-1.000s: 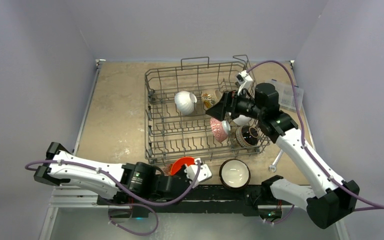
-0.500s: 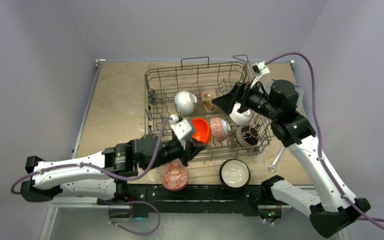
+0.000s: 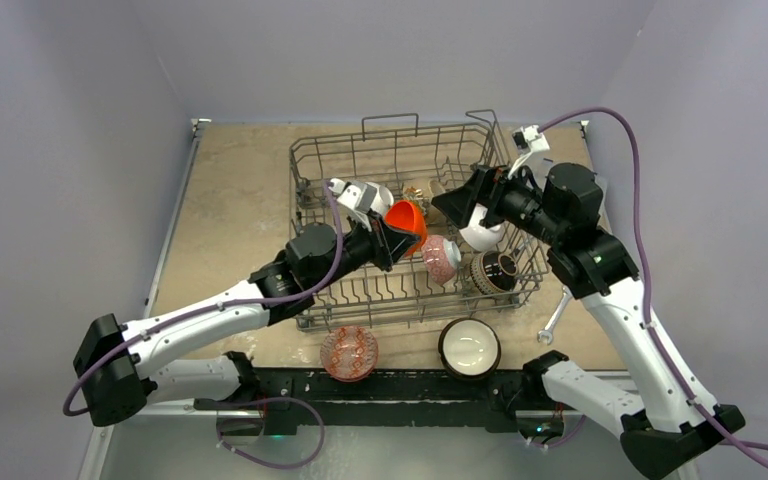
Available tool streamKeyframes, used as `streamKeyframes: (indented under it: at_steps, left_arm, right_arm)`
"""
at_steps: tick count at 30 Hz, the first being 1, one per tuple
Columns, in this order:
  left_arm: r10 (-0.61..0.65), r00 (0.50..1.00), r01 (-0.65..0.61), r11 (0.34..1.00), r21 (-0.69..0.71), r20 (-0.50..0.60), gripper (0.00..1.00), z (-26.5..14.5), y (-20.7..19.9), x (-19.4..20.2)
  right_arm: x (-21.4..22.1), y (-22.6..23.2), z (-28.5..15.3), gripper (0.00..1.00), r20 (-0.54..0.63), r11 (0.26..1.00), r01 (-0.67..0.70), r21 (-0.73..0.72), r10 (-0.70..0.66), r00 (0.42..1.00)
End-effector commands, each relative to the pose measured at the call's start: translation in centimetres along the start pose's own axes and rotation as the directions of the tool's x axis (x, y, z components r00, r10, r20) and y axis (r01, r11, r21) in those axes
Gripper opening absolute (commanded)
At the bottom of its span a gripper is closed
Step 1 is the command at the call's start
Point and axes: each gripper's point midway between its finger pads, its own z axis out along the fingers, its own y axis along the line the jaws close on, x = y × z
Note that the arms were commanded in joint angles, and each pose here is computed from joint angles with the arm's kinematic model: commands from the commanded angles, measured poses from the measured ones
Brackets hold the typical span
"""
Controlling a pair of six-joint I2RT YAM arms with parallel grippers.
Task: Load the bowls into the dish rack
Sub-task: Adjust the bowl in the dish rack.
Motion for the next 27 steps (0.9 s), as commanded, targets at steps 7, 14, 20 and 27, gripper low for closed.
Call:
streamKeyframes:
  at_steps: [7,14,20,27]
  left_arm:
    - [-0.548,0.794,0.499,0.835,0.231,0.264,0.00,0.5,-0.7,-4.5]
    - [-0.655,0.700,0.613,0.756,0.230,0.285,0.00,0.2,0.5,-4.2]
    - [-0.734,0.627,0.679,0.680,0.278,0.261,0.00,-0.1,1.2,-2.7]
    - [-0.775,0.574,0.728,0.631,0.268,0.266,0.00,-0.4,2.4,-1.4]
  right_arm:
    - [0.5,-2.6,-0.3,0.99,0.016,0.993,0.034,0.117,-0.036,0.999]
    - [1.5,-3.6,-0.3,0.99,-0.006,0.988,0.044,0.147,-0.043,0.999]
    - [1.8,-3.8,0.0,0.99,-0.014,0.988,0.047,0.148,-0.045,0.999]
    - [2.0,-4.0,0.2,0.99,-0.022,0.987,0.053,0.150,-0.050,0.998]
